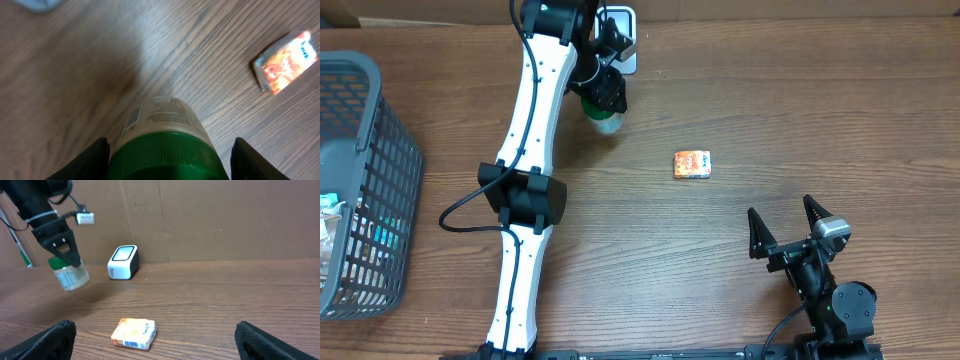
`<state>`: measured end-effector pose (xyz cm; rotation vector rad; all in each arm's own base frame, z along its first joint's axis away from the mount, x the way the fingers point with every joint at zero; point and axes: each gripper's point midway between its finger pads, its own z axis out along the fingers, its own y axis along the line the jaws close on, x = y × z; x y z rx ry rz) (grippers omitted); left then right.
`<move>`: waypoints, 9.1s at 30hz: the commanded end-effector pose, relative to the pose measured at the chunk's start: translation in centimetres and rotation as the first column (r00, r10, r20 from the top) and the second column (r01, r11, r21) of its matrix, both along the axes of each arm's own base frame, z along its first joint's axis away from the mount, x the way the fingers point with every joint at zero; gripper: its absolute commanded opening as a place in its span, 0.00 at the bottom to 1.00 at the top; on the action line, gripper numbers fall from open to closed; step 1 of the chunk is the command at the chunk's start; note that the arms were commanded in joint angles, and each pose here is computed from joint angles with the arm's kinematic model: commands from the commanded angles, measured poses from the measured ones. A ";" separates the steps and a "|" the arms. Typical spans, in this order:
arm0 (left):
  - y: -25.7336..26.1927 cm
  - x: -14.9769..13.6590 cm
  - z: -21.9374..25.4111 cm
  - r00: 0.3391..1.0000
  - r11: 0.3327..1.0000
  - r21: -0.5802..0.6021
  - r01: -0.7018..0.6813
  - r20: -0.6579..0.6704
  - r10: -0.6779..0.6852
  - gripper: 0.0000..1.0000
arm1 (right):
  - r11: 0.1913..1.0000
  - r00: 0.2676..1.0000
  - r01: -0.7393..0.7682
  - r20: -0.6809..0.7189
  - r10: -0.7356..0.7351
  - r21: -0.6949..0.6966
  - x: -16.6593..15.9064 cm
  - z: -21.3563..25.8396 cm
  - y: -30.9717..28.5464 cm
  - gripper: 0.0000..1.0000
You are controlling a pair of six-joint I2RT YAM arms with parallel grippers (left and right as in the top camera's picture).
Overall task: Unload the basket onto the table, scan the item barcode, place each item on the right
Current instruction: 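Carry the green-lidded jar with the left gripper past the scanner, then set the jar down beside the orange pack and release it, then return the left gripper to the basket and grasp the clear bean bag, then place the clear bean bag on the table left of the jar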
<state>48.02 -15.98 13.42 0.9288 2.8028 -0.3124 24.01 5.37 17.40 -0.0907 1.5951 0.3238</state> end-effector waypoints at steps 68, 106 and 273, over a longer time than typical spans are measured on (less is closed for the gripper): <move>-2.7 -0.6 10.4 0.937 0.968 -0.047 -0.246 0.244 0.250 0.98 | 1.000 1.000 -0.003 0.004 0.003 0.003 0.0 -0.2 0.0 1.00; 45.7 -25.0 20.7 -0.401 -0.371 -0.190 -0.909 0.161 0.902 1.00 | 1.000 1.000 -0.003 0.004 0.003 0.003 0.0 -0.2 0.0 1.00; 6.4 -5.1 4.5 0.967 0.878 -0.436 -0.199 0.061 0.249 1.00 | 1.000 1.000 -0.003 0.004 0.003 0.003 0.0 -0.2 0.0 1.00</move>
